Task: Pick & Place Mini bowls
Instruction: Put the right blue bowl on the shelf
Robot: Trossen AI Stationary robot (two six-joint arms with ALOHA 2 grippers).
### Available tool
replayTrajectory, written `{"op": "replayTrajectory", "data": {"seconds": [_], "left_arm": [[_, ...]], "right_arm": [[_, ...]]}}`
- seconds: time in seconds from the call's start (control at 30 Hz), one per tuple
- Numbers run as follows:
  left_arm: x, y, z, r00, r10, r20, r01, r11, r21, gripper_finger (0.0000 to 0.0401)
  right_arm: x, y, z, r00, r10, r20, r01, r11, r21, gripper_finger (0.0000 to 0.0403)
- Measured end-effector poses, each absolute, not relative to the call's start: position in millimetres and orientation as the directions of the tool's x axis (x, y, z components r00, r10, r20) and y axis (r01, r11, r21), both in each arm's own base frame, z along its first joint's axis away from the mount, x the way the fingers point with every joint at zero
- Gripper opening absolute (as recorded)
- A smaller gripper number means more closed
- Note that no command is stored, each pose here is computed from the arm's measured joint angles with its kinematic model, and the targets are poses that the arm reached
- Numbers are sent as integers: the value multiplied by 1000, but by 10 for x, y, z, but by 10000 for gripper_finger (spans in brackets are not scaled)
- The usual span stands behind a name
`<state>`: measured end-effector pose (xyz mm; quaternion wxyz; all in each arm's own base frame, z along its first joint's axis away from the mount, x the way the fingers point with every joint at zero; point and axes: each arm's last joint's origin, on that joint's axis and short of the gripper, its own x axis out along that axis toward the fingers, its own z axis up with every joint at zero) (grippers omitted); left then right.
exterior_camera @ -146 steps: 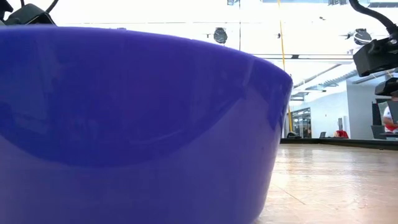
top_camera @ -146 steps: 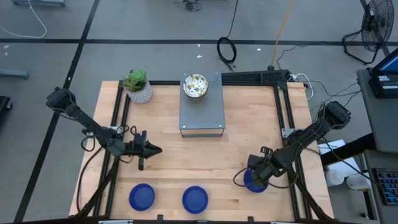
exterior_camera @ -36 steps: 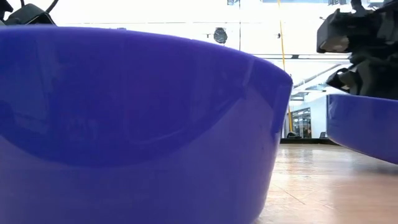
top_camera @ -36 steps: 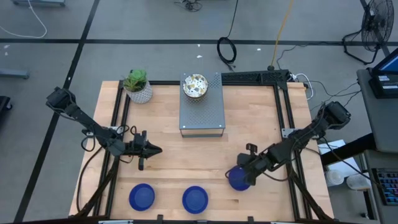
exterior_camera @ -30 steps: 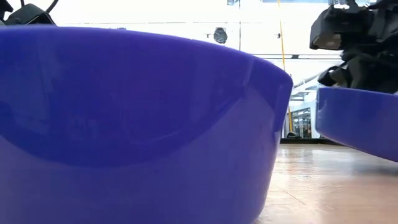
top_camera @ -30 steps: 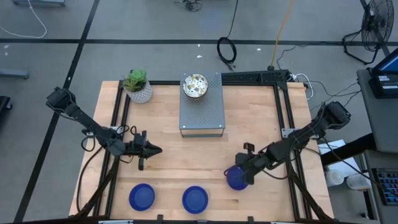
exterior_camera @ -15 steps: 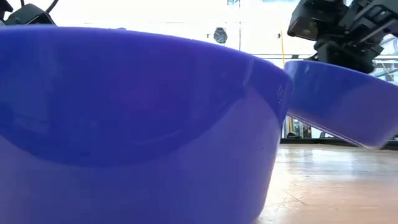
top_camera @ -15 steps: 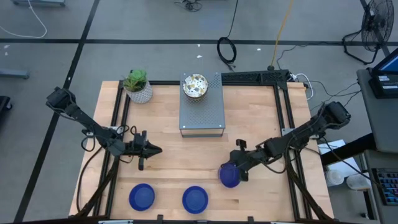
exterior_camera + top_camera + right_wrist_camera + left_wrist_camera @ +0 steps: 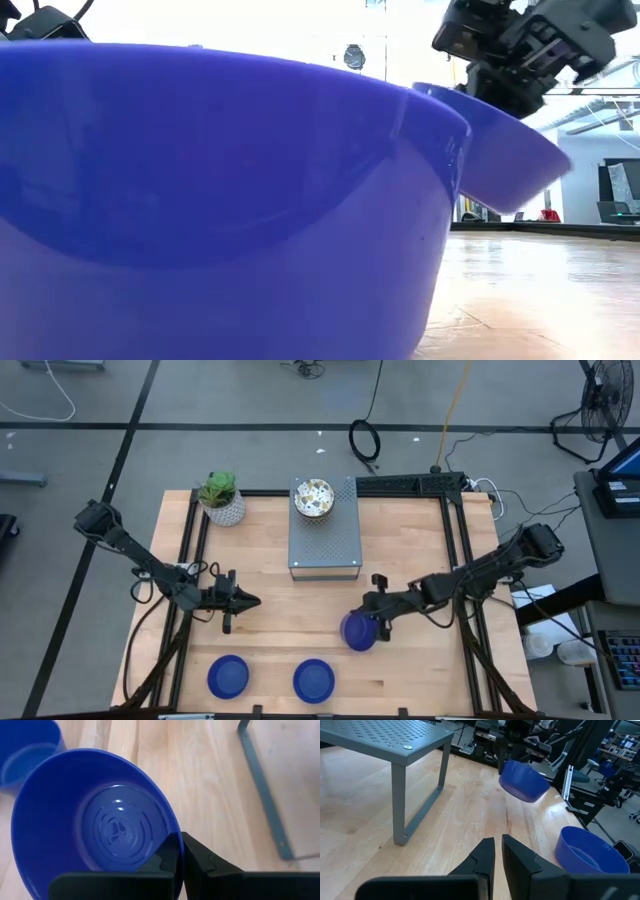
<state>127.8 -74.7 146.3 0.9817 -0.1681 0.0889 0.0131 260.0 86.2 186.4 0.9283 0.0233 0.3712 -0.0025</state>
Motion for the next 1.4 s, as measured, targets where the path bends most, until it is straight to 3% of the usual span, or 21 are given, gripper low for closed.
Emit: {"op": "replayTrajectory", "data": {"seconds": [0.77, 1.4], "left_arm": [[1278, -746, 1463, 984, -4, -179, -56, 943, -328, 37], [1278, -746, 1464, 984, -4, -179, -56, 943, -328, 37]], "right_arm": [[2876, 578, 2143, 913, -30, -407, 16, 999, -37, 4], [3067, 392, 2148, 965, -48, -258, 32, 997, -65, 4]]}}
